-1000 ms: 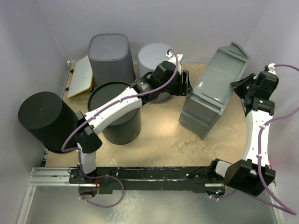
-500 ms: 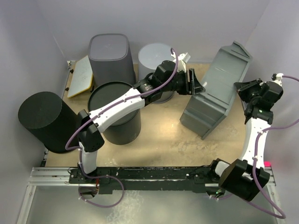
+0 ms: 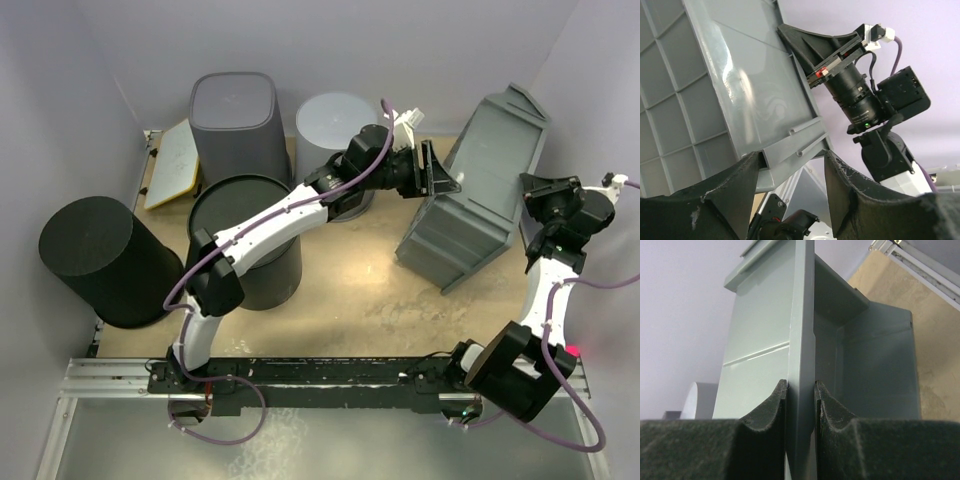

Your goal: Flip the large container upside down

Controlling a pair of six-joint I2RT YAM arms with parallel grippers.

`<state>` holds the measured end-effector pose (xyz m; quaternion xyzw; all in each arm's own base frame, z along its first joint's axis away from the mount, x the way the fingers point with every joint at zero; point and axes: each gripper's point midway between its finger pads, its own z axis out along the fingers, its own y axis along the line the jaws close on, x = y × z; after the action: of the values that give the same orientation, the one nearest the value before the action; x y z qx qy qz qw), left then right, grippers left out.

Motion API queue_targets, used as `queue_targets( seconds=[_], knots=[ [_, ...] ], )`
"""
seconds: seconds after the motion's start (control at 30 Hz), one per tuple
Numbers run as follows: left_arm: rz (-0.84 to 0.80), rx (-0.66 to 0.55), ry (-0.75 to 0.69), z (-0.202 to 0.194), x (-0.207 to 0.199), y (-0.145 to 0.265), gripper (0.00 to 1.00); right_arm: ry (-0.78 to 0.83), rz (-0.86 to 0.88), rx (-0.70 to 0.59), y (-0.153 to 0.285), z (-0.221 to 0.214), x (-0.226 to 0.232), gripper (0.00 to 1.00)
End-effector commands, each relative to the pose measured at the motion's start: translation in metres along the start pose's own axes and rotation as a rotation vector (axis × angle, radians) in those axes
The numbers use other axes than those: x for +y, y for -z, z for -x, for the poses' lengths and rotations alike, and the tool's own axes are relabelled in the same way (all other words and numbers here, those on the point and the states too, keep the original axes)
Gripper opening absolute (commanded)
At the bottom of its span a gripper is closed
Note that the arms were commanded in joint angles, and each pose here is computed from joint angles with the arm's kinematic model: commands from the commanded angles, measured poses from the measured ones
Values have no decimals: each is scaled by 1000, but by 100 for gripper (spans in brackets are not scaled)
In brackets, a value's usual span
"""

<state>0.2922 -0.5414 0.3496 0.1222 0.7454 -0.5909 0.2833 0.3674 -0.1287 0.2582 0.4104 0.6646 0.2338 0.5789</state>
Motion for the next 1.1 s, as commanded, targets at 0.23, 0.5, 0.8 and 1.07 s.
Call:
queue_targets(
  seconds=[0.23, 0.5, 0.8, 1.07],
  knots=[
    [-292, 28, 10, -23, -88, -26, 51, -257, -44, 491, 18, -140, -52, 0],
    [-336, 13, 25, -18, -103, -26, 51, -350, 92, 487, 18, -134, -23, 0],
    [-357, 21, 24, -21, -113, -29, 51, -408, 146, 506, 16, -136, -10, 0],
    [-348, 27, 20, -24, -111, -27, 50, -408, 116, 553, 18, -144, -16, 0]
  ],
)
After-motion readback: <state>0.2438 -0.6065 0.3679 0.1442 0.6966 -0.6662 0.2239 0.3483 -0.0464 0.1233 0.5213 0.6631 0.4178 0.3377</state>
